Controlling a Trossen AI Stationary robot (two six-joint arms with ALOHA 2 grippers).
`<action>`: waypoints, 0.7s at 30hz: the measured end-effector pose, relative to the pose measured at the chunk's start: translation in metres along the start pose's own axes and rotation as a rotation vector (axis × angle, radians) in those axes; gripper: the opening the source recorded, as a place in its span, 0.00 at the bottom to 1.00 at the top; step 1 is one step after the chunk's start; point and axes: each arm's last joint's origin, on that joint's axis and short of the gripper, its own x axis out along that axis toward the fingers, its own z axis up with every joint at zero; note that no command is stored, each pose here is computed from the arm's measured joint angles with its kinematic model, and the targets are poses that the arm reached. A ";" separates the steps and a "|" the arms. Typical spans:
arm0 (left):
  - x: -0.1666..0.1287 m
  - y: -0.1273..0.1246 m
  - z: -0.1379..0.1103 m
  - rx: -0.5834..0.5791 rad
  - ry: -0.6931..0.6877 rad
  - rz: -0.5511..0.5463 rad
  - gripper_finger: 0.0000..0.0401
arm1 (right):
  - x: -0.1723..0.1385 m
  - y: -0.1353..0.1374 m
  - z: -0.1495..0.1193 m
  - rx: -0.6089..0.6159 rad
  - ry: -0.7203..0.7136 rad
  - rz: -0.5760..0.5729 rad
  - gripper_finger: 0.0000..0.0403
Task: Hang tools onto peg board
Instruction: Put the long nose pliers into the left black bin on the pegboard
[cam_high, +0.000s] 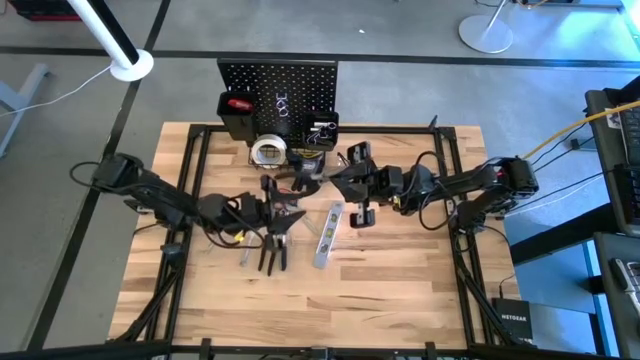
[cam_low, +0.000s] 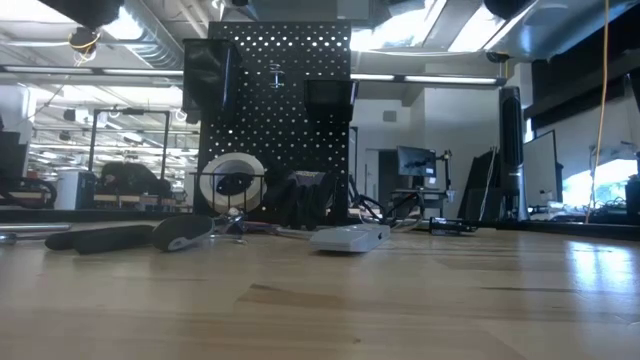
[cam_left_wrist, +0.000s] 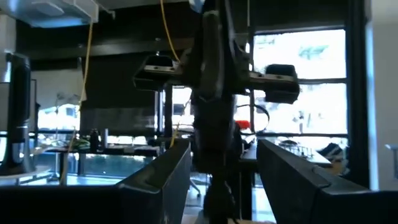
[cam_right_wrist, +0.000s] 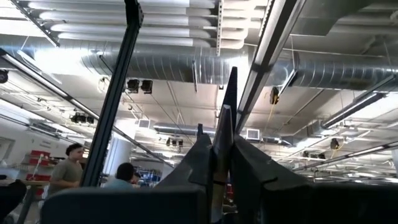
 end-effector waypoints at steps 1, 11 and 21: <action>0.001 0.002 -0.001 0.000 -0.006 0.008 0.43 | 0.000 0.000 -0.001 0.001 0.000 0.000 0.09; 0.017 0.001 0.011 0.019 -0.084 -0.031 0.42 | -0.001 0.000 -0.004 0.020 0.000 0.000 0.09; 0.018 0.002 0.012 0.046 -0.089 -0.026 0.22 | -0.001 0.000 -0.004 0.022 0.002 0.002 0.09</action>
